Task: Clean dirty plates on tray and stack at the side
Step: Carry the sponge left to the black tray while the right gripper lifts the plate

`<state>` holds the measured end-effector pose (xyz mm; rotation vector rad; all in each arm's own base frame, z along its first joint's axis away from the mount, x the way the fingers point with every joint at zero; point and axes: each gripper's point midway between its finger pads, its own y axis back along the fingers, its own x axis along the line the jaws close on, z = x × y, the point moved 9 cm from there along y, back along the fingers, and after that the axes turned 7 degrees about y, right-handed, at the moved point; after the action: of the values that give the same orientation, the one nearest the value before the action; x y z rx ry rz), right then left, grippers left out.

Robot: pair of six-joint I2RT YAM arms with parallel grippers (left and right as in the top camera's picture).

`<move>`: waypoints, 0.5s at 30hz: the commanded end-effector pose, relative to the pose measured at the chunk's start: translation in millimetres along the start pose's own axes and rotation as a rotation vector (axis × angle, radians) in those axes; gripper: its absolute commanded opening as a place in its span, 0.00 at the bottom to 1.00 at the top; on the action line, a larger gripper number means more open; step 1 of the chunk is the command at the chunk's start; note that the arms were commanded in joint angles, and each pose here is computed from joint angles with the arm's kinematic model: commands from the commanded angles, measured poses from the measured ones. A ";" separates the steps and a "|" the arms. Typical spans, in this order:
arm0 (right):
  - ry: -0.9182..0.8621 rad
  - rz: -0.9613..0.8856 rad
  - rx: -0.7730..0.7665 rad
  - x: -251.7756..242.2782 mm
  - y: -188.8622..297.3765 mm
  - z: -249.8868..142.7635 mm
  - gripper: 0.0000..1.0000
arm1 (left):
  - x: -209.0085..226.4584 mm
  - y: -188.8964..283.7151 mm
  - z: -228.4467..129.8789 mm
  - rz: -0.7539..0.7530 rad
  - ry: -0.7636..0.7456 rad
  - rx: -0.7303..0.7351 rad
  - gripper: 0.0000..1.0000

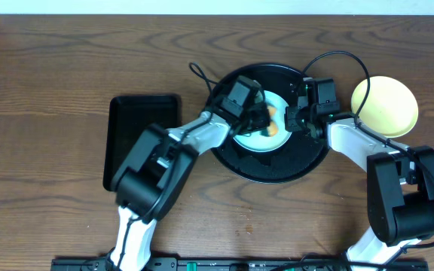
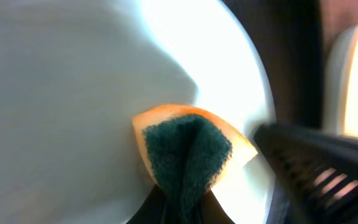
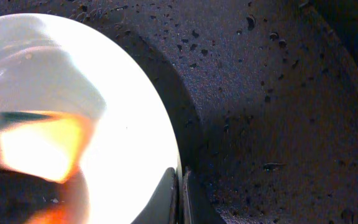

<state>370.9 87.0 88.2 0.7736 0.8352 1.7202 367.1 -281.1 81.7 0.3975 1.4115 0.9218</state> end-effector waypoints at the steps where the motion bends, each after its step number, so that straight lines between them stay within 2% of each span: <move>1: -0.002 0.001 0.000 0.1 2.5 -1.9 0.02 | 0.2 38.8 19.7 0.135 -0.138 -0.150 0.08; 5: -0.002 0.001 0.001 0.1 2.5 -2.0 0.10 | -12.4 86.3 28.1 0.231 -0.216 -0.263 0.07; 6: -0.003 0.001 0.003 0.1 2.5 -2.3 0.20 | -19.2 111.5 31.8 0.260 -0.238 -0.321 0.07; 9: -0.003 0.001 0.007 0.1 2.5 -3.0 0.35 | -18.8 149.7 35.4 0.310 -0.248 -0.362 0.07; 15: -0.002 0.001 0.004 0.1 2.5 -2.5 0.39 | 35.5 197.3 43.0 0.508 -0.113 -0.281 0.08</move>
<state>368.6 86.6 86.1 0.7826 0.8456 1.7158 340.1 -164.1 218.7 0.5063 1.0572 1.3367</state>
